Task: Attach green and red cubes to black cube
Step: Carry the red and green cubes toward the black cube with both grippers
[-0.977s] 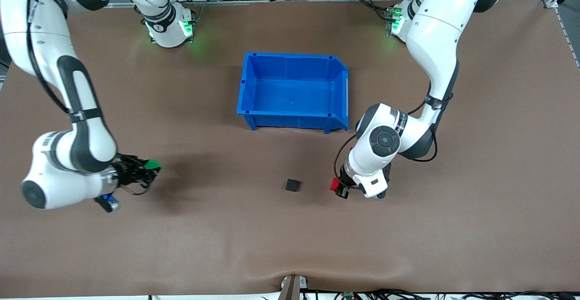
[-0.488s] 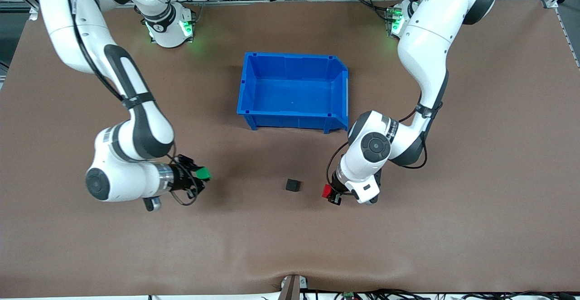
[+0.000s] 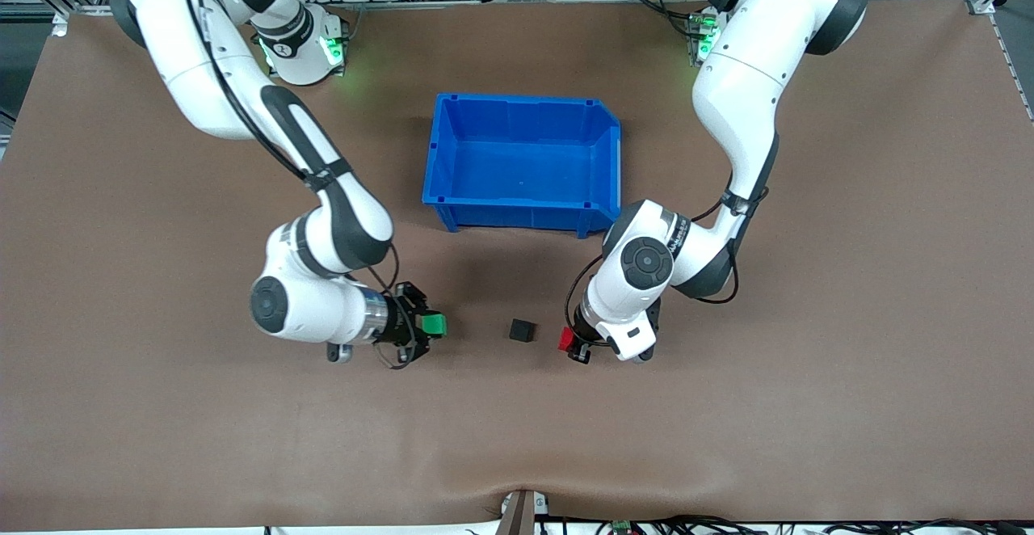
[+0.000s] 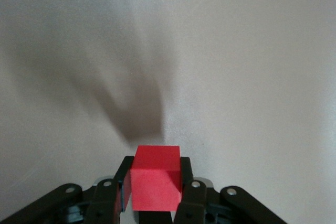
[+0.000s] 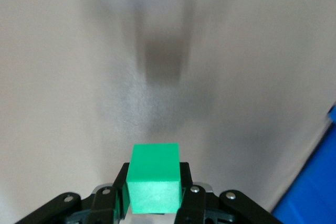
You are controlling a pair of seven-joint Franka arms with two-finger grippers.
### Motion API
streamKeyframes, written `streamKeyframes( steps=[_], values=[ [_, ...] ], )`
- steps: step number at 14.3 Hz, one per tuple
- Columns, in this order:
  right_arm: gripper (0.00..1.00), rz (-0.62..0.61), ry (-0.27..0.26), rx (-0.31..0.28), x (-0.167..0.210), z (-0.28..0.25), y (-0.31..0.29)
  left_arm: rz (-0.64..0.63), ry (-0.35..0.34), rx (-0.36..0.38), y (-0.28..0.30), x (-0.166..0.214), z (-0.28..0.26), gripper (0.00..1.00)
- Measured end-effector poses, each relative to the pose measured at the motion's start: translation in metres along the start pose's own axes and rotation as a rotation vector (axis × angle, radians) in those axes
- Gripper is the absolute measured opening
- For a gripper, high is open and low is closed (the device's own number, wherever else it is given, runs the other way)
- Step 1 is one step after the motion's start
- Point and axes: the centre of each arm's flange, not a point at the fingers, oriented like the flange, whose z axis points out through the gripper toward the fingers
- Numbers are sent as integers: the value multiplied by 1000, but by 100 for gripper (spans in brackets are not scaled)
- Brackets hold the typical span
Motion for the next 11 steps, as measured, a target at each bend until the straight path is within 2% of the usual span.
streamKeyframes(
  steps=[3, 8, 11],
  values=[
    [40, 73, -9, 53, -14, 32, 3, 10, -5, -5, 0, -8, -2, 39],
    [40, 117, -20, 104, -33, 72, 13, 49, -15, -24, 7, -11, 0, 39],
    [40, 126, -21, 117, -38, 82, 16, 18, -56, -28, 13, -8, 8, 39]
  ],
)
